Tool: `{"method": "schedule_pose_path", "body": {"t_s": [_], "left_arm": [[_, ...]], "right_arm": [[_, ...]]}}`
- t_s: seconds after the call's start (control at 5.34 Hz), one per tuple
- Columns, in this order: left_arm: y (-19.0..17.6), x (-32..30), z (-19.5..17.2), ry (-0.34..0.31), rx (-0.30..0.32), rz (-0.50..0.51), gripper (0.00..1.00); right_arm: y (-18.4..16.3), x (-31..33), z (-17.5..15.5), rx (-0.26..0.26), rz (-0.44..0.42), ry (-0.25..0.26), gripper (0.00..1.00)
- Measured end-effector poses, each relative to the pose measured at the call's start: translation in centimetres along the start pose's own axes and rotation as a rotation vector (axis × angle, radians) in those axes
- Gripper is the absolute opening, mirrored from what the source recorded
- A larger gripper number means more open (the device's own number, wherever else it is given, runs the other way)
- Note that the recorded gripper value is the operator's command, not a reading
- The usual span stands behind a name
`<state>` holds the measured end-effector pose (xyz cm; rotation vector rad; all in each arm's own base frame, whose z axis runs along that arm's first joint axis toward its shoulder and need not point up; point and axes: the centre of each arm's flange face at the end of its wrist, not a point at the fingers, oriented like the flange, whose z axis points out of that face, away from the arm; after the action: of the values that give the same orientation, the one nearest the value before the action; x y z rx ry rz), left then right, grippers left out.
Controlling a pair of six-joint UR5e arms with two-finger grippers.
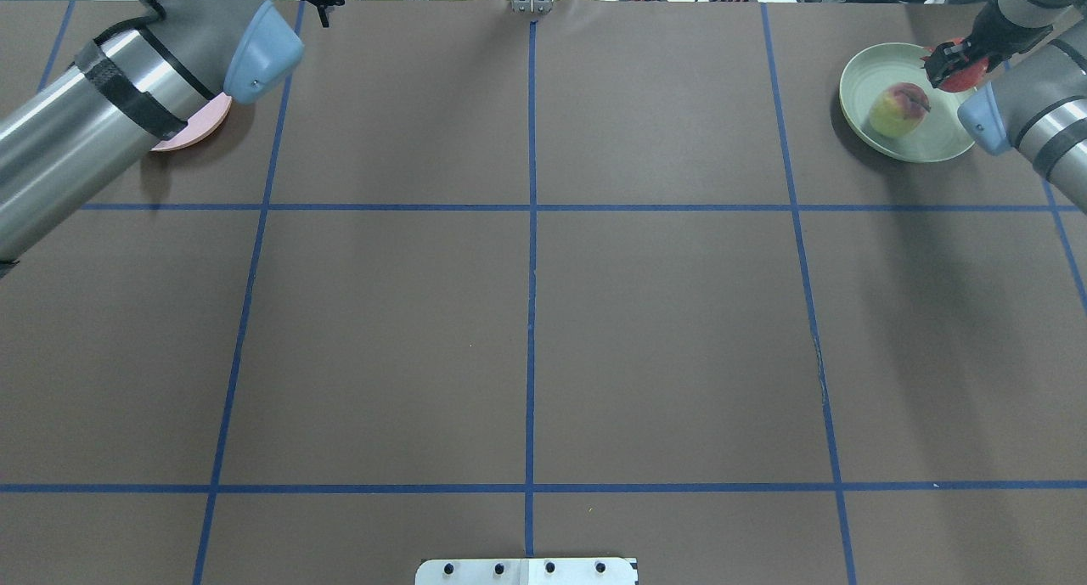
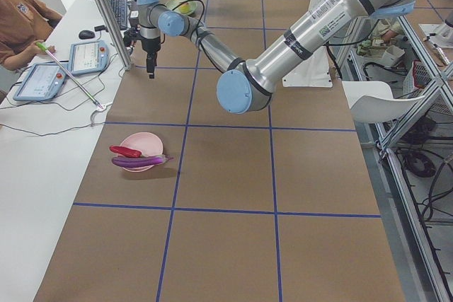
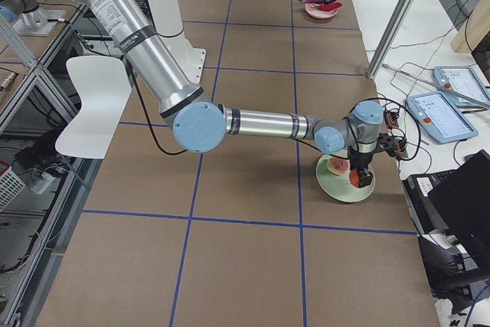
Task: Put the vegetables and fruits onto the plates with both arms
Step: 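Release the pomegranate and the chili onto their plates, then withdraw both arms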
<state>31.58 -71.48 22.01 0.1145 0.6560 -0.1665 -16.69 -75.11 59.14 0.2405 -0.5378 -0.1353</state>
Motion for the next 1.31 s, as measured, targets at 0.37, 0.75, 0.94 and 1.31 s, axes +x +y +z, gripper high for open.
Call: {"method": "schedule_pose_path", "body": {"t_s": [0.37, 0.75, 0.94, 1.31], "left_arm": [[0.1, 0.0, 0.1, 0.000, -0.001, 0.001, 1.00], [1.1, 0.0, -1.5, 0.032, 0.021, 0.032, 1.00], [3.2, -1.3, -2.6, 0.066, 0.028, 0.054, 1.00], [9.2, -7.9, -2.7, 0.106, 0.015, 0.112, 1.00]], "right_arm": [[-0.1, -0.5, -0.1, 0.005, -0.004, 0.001, 1.00], [-1.4, -1.1, -3.9, 0.021, 0.007, -0.048, 1.00], [-2.1, -1.4, -8.8, 0.000, 0.043, -0.100, 1.00], [2.0, -1.4, -20.3, -0.017, 0.115, -0.205, 1.00]]}}
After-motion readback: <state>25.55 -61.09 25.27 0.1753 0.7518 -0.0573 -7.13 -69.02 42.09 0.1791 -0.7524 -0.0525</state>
